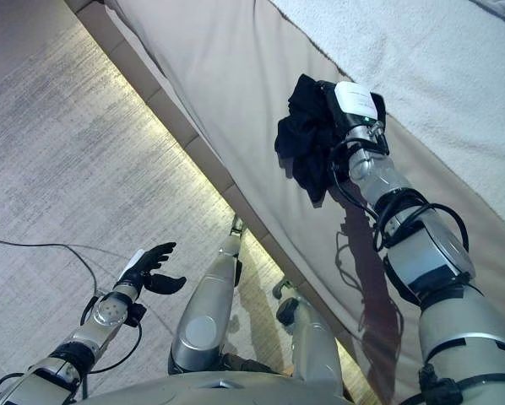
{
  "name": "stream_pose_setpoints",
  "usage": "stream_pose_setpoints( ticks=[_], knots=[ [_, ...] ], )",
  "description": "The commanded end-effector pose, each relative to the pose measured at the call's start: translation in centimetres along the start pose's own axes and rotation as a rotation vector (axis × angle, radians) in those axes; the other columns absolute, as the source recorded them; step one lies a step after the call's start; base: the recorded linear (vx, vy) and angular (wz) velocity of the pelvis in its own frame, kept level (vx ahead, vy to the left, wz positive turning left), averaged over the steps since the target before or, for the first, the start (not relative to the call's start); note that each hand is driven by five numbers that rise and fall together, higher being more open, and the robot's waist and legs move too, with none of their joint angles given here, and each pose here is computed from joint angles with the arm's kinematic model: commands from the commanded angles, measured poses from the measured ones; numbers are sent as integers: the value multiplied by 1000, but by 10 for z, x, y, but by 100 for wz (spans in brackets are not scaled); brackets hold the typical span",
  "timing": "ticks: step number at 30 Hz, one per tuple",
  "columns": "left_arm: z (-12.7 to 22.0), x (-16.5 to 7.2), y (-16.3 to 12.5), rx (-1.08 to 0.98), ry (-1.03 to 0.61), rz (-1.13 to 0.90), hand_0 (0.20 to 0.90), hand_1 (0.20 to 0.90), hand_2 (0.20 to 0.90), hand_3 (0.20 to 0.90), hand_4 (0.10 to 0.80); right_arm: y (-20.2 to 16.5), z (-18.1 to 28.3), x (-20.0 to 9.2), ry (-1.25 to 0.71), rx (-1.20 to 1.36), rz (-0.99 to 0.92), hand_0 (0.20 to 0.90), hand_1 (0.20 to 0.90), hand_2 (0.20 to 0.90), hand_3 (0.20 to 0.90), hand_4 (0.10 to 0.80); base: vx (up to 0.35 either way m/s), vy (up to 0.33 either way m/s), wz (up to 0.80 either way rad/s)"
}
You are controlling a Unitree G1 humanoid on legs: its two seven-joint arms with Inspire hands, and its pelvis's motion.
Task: Pick up the clothes from the bed and place them into the basket
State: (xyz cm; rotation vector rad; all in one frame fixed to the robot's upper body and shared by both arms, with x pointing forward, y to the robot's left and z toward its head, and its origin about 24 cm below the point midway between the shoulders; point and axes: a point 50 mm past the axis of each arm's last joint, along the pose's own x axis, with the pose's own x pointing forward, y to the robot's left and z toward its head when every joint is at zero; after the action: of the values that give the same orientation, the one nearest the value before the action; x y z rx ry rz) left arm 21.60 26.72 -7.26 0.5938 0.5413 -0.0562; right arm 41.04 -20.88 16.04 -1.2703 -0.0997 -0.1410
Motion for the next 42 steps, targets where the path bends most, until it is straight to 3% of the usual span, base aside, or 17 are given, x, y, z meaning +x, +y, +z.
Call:
stream_pose_setpoints(
  ticks=[1,7,13,14,15,16,32,38,42],
  knots=[
    [-3,-7,8,-22,-30,21,900,900,900,900,800,-10,-37,-2,228,11,35,900,900,900,900,800,-22,28,9],
    [11,-5,11,-37,-75,25,900,900,900,900,800,2,-59,-10,378,57,201,900,900,900,900,800,-18,-4,18],
    [14,-7,10,-52,-88,26,900,900,900,900,800,-7,-65,-9,386,169,197,900,900,900,900,800,-20,12,-5],
    [15,-7,10,-59,-89,29,900,900,900,900,800,-8,-64,-9,378,188,193,858,858,858,851,751,-32,26,25],
    [15,-7,10,-62,-90,28,900,900,900,900,800,-9,-65,-9,368,195,186,660,660,660,620,520,-30,33,28],
    [14,-7,10,-62,-89,28,900,900,900,900,800,-10,-65,-9,361,198,180,300,300,300,200,100,-20,35,5],
    [2,-14,6,-52,-58,26,900,900,900,900,800,-11,-79,-17,333,411,100,300,300,300,200,100,-8,-2,-4],
    [-13,-21,-5,-51,-2,15,900,900,900,900,800,-8,-87,-27,292,757,-17,300,300,300,200,100,12,24,-2],
    [-30,-31,-26,-70,55,-6,900,900,900,900,800,12,-90,-48,241,1050,-78,300,300,300,200,100,83,107,-17]
  ],
)
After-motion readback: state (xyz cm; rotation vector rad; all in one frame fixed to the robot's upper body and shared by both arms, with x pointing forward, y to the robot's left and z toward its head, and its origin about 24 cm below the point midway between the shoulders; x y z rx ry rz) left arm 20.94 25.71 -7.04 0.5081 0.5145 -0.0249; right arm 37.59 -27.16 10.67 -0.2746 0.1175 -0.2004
